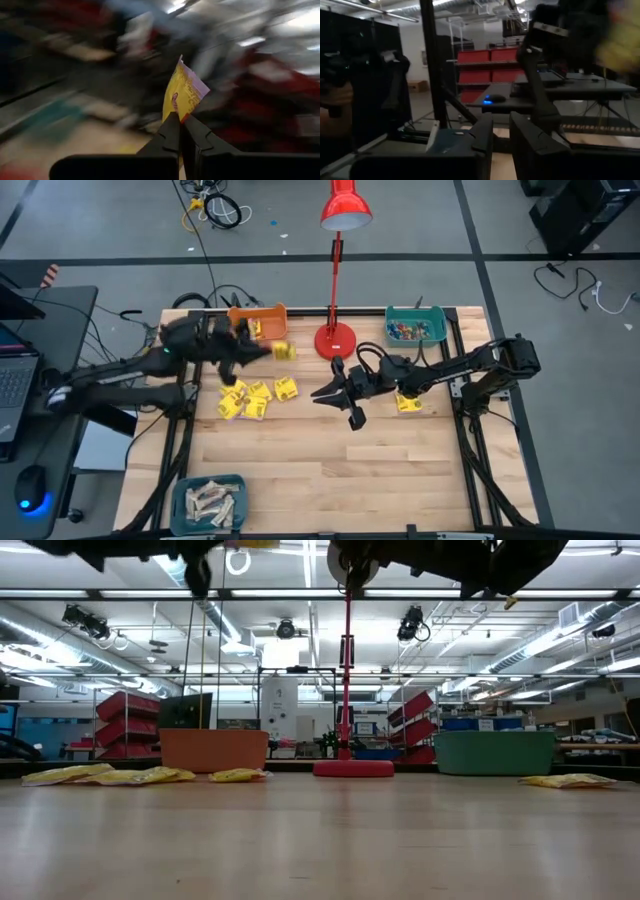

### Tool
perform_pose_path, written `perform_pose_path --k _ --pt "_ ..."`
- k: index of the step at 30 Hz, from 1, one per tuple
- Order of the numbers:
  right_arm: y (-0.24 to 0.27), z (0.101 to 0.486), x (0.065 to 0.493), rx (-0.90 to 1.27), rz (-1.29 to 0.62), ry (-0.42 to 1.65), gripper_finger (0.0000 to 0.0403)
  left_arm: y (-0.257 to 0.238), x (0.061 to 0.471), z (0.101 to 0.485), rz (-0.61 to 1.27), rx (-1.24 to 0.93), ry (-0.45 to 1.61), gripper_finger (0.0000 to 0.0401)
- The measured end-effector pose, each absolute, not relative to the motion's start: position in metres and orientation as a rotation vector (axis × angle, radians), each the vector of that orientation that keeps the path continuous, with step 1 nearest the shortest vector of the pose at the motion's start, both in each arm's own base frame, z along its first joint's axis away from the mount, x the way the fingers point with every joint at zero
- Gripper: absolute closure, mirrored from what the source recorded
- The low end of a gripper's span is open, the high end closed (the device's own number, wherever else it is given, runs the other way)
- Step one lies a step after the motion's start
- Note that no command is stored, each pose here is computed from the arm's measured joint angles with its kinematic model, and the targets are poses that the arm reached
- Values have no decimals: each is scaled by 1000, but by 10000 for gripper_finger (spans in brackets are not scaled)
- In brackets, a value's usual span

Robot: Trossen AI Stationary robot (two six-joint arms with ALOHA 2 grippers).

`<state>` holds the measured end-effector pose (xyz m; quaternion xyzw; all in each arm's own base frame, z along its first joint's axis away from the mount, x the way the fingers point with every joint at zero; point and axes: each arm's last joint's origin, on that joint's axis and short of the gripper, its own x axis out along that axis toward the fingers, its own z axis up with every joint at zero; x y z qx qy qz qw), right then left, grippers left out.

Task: Sort candy
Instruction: Put the yellow candy into the orange bin

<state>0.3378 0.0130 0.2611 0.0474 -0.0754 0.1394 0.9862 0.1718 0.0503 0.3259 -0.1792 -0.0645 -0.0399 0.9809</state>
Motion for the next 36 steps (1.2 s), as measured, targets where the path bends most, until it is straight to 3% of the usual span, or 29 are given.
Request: perform_pose_path --k 5,10,24,36 --pt "13 260 338 91 276 -141 353 73 155 335 306 -288 143 401" --pt "12 259 338 74 244 -138 353 95 153 332 519 -236 378 401" --pt "17 255 339 74 236 -98 353 180 164 262 666 -357 784 401" --pt "17 255 339 74 236 -98 354 220 152 233 758 -589 774 401"
